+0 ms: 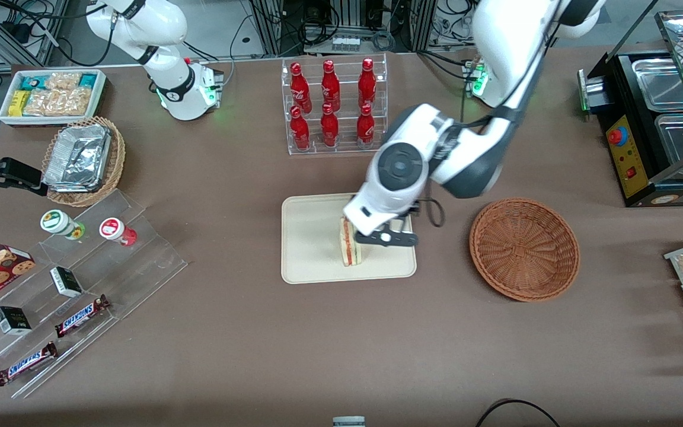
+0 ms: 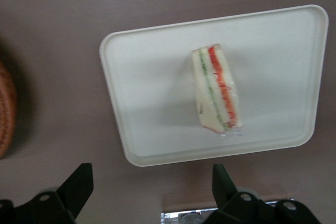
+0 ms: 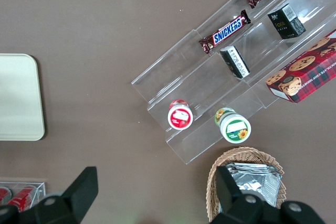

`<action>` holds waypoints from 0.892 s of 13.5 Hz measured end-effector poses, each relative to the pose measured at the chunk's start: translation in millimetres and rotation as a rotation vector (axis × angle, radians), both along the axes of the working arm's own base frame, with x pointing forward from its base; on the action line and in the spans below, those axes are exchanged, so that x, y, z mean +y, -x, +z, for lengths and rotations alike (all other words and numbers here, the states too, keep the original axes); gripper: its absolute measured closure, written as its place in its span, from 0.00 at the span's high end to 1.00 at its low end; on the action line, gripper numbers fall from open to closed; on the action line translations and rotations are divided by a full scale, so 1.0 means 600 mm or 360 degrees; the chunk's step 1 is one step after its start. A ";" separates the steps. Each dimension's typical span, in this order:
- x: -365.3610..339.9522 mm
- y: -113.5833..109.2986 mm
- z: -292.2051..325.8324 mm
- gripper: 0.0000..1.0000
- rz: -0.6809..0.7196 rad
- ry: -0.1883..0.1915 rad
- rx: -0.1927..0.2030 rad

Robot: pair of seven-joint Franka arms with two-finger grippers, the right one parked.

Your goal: Place sandwich from basket to tray

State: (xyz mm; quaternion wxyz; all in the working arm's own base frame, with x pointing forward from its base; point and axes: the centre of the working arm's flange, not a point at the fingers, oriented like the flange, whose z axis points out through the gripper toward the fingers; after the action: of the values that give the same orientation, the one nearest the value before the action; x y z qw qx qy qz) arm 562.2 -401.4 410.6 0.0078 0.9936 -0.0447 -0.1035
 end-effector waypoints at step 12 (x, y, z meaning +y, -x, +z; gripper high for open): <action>0.388 -0.029 0.150 1.00 -0.0004 -0.0010 -0.0012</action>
State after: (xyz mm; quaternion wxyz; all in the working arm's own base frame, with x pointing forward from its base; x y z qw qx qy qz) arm 579.4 -168.6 500.6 0.0045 0.9939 -0.0457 -0.0998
